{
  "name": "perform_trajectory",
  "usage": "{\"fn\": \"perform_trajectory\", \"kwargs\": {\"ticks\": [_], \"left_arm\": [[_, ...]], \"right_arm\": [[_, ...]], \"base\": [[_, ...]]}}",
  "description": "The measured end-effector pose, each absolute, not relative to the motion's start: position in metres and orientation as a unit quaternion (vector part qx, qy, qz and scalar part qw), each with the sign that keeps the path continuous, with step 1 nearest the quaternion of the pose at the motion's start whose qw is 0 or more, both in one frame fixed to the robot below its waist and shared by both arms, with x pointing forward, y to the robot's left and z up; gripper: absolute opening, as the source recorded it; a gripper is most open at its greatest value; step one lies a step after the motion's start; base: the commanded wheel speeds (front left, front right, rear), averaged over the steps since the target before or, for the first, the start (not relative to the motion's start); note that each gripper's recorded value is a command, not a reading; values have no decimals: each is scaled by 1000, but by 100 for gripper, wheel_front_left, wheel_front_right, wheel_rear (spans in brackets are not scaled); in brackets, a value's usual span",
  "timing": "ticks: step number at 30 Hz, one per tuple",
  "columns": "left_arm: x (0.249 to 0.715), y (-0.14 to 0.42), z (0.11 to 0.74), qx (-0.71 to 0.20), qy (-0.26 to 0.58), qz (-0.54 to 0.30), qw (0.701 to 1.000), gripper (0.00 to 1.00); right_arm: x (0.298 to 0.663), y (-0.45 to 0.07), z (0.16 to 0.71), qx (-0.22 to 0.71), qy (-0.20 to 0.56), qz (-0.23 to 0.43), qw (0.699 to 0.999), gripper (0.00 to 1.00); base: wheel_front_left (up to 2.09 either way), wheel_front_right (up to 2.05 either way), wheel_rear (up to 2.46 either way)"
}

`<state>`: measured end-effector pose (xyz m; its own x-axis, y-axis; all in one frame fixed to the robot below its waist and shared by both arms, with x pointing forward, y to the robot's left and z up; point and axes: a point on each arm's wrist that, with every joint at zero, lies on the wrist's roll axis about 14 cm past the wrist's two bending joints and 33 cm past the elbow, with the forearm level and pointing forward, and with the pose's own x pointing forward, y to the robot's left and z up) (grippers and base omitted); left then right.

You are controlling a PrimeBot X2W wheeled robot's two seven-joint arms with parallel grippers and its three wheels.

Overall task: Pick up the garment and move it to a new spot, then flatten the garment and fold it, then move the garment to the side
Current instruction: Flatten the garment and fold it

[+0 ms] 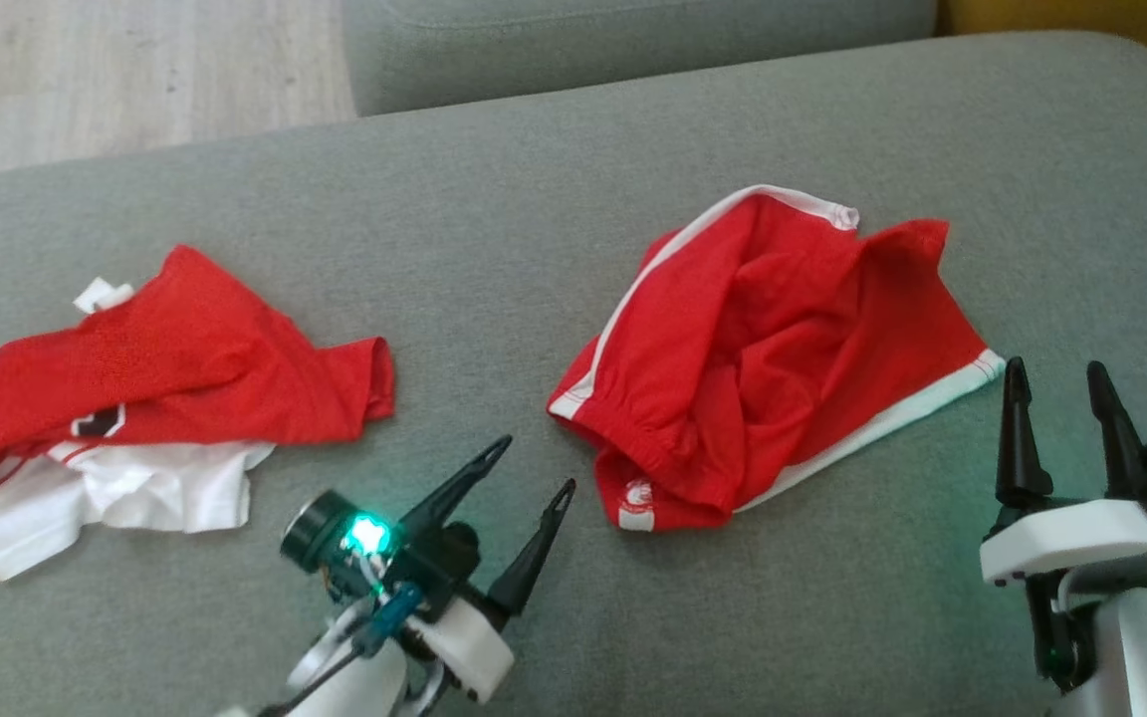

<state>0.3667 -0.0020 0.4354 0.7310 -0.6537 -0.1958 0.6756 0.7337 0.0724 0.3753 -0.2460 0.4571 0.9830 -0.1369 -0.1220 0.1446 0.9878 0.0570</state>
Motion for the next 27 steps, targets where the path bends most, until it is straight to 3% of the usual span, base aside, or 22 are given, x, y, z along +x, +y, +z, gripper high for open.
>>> {"fn": "perform_trajectory", "kwargs": {"ticks": [12, 25, 26, 27], "left_arm": [[387, -38, 418, 163, 65, -432, 885, 100], [405, -55, 422, 154, 43, -436, 885, 100], [405, -56, 423, 149, 44, -435, 887, 95], [407, -56, 424, 138, 47, -431, 891, 71]], "right_arm": [[367, -263, 450, 35, 66, -99, 992, 100], [358, -276, 443, 37, 72, -121, 989, 100], [358, -276, 443, 37, 73, -120, 989, 100], [358, -275, 443, 37, 73, -119, 989, 100]], "base": [[0, 0, 0], [0, 0, 0], [0, 0, 0], [0, 0, 0]]}}
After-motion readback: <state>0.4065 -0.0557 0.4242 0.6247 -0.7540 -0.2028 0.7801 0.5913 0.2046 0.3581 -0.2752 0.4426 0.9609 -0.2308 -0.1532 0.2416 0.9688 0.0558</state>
